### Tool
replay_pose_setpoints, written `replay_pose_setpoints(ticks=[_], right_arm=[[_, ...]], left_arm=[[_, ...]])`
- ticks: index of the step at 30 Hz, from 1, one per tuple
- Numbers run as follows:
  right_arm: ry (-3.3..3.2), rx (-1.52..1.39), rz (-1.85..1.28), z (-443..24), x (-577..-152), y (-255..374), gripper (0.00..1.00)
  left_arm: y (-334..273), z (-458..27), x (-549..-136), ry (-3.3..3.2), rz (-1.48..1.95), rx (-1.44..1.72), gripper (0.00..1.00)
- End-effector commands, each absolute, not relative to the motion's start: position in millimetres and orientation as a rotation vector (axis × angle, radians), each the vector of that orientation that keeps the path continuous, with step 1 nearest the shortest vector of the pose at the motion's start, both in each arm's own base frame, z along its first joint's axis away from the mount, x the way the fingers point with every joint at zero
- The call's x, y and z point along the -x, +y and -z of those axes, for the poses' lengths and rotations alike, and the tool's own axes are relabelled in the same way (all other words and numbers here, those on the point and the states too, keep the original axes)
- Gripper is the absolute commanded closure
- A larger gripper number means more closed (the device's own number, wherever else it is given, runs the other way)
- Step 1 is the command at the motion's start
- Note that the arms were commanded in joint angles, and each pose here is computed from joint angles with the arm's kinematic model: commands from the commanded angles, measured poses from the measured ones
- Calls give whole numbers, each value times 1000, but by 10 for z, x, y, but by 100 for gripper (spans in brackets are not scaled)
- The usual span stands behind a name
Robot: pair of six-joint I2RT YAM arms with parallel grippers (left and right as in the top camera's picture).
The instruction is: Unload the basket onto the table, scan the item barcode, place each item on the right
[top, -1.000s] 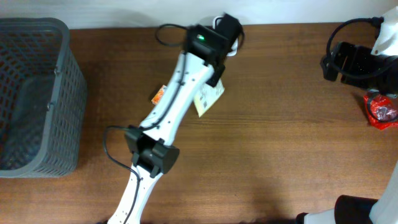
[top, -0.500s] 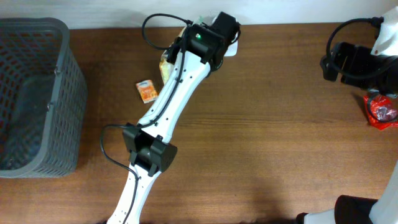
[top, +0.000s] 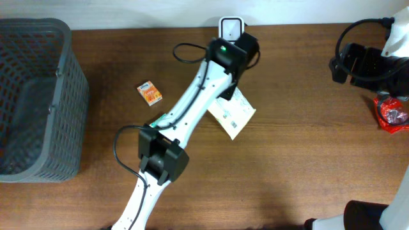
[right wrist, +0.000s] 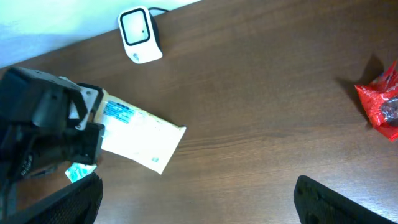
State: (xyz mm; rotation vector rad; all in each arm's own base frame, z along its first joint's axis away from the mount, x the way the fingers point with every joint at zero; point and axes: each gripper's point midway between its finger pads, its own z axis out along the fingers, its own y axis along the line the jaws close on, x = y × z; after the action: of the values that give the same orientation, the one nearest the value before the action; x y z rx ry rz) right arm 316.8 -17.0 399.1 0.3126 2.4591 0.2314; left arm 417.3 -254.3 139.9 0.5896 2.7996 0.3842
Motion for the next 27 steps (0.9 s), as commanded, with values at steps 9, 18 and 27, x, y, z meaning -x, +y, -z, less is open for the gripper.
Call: replay_pose_setpoints(ticks=[9,18,27], right_arm=[[2441,-325,-242,-4048,-3112,-166,2],[2441,-325,-242,-4048,-3112,-166,2],[2441,-325,-242,-4048,-3112,-166,2]], left_arm=[[-1640,-2345,-4759,2248,-1163,-324,100],[-2016,-1753,-4607,2567,-745,-418,100],[-2670,-1506,-4189,2711,-435,-594,100]])
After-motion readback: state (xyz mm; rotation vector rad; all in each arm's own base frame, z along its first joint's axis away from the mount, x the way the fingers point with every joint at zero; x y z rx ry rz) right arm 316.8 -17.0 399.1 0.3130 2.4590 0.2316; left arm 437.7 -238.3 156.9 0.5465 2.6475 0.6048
